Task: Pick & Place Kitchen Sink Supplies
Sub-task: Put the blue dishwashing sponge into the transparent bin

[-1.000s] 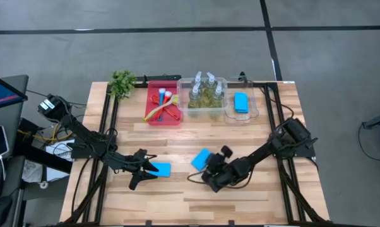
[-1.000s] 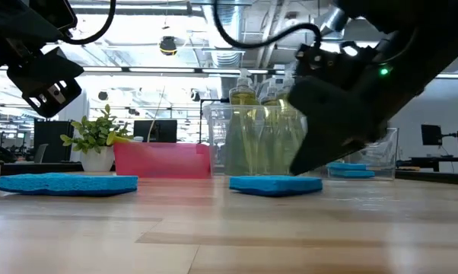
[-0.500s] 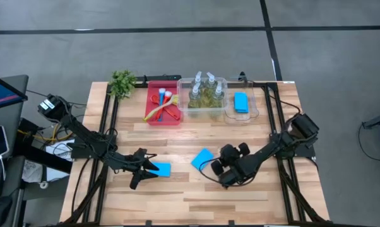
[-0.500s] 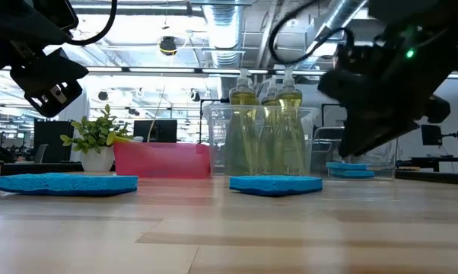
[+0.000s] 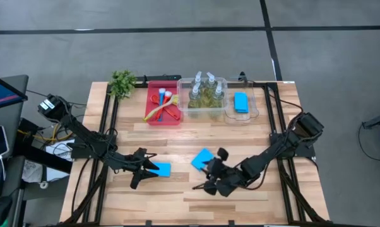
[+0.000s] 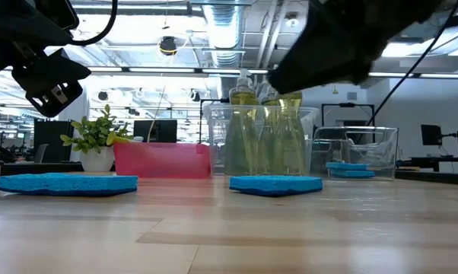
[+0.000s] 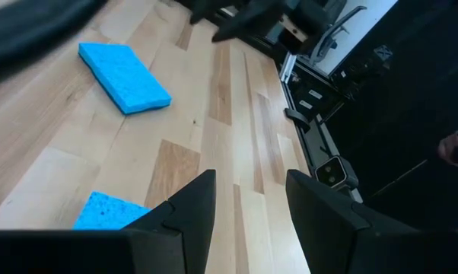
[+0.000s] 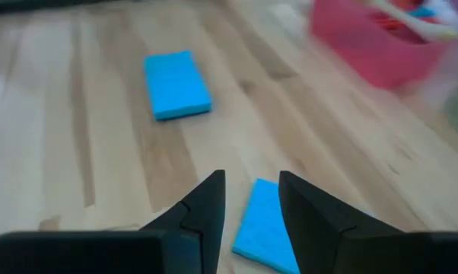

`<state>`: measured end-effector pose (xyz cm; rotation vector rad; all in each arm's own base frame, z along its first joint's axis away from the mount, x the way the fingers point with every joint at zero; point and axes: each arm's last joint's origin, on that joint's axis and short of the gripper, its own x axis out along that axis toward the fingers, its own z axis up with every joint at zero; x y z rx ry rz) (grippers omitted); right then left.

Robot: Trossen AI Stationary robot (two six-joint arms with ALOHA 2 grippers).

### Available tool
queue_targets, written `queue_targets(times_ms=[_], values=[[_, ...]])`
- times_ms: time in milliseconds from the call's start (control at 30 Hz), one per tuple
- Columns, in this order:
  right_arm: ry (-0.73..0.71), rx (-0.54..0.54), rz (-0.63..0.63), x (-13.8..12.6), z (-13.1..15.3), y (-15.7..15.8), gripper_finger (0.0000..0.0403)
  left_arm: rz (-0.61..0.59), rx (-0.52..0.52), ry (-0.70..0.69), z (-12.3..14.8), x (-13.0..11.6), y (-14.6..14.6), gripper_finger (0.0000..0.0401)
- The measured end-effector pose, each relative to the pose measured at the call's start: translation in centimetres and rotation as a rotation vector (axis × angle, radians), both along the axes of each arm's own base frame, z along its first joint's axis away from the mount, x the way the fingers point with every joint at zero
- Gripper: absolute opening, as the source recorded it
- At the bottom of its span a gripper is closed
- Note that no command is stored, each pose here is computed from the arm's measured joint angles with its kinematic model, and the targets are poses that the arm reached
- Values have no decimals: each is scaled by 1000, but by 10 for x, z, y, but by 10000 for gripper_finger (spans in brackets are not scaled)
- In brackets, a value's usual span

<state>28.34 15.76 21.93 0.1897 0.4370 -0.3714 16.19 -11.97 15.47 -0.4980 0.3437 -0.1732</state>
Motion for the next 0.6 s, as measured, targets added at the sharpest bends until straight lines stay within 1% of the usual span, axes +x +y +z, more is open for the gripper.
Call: queue_targets(times_ms=[67, 233, 333, 467, 533, 600], values=[[18, 1, 37, 5, 0, -5, 118, 0, 0, 0, 0, 0, 0, 163], [65, 15, 17, 14, -3, -26, 118, 0, -7, -8, 1, 0, 0, 163], [112, 43, 22, 19, -6, -38, 118, 0, -7, -8, 1, 0, 0, 163], [179, 121, 92, 25, -14, -47, 118, 0, -7, -9, 1, 0, 0, 163], [224, 153, 129, 28, -23, -47, 118, 0, -7, -9, 1, 0, 0, 163], [267, 166, 151, 29, -30, -47, 118, 0, -7, -9, 1, 0, 0, 163]])
